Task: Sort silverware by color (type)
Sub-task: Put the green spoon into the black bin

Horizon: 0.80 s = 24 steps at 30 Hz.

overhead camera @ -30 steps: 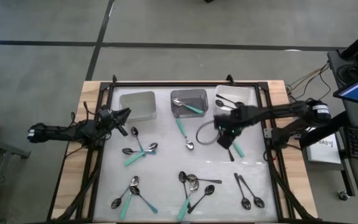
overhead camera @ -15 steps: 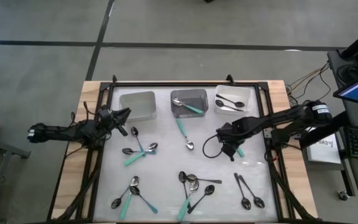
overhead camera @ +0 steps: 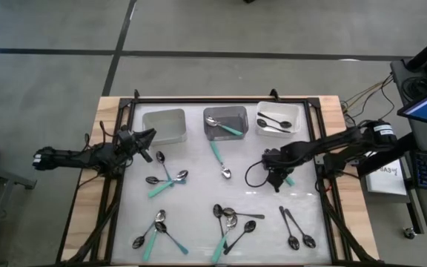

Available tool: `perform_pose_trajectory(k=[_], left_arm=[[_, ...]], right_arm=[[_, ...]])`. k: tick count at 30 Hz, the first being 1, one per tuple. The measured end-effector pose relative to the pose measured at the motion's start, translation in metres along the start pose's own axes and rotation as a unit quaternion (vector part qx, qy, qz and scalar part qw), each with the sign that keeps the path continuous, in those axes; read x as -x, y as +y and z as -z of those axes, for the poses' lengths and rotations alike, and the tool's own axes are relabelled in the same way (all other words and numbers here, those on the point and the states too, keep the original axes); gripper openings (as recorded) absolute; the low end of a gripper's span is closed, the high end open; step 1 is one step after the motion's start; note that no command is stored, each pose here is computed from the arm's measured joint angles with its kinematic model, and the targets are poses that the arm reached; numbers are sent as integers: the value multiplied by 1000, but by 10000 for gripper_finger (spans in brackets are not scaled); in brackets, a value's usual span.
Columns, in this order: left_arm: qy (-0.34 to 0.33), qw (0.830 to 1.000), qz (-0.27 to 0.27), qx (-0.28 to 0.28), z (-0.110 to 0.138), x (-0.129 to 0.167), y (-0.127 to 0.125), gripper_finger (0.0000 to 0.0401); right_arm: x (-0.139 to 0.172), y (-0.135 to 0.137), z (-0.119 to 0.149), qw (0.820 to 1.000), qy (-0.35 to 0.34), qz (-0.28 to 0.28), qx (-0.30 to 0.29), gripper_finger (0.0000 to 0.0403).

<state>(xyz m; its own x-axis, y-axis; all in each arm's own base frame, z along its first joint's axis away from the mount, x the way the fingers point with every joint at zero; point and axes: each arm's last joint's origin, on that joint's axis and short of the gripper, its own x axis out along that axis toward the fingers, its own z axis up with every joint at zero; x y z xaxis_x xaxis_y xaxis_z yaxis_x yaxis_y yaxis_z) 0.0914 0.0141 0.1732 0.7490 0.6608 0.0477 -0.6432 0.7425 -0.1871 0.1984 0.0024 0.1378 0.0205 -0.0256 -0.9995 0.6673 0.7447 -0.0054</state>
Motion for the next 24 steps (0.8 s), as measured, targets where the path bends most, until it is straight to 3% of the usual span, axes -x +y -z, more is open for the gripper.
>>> perform_pose_trajectory(k=[4, 9, 15, 21, 24], left_arm=[[0, 1000, 0, 0, 0, 0, 0, 41], [0, 1000, 0, 0, 0, 0, 0, 41], [0, 1000, 0, 0, 0, 0, 0, 41], [0, 1000, 0, 0, 0, 0, 0, 41], [0, 1000, 0, 0, 0, 0, 0, 41]], right_arm=[[-2, -1, 0, 1000, 0, -1, 10, 86], [0, -1, 0, 1000, -3, -5, 9, 45], [2, -2, -3, 1000, -17, 8, -14, 42], [13, -3, -15, 989, -107, 95, -36, 42], [26, 3, -25, 983, -147, 105, -24, 42]])
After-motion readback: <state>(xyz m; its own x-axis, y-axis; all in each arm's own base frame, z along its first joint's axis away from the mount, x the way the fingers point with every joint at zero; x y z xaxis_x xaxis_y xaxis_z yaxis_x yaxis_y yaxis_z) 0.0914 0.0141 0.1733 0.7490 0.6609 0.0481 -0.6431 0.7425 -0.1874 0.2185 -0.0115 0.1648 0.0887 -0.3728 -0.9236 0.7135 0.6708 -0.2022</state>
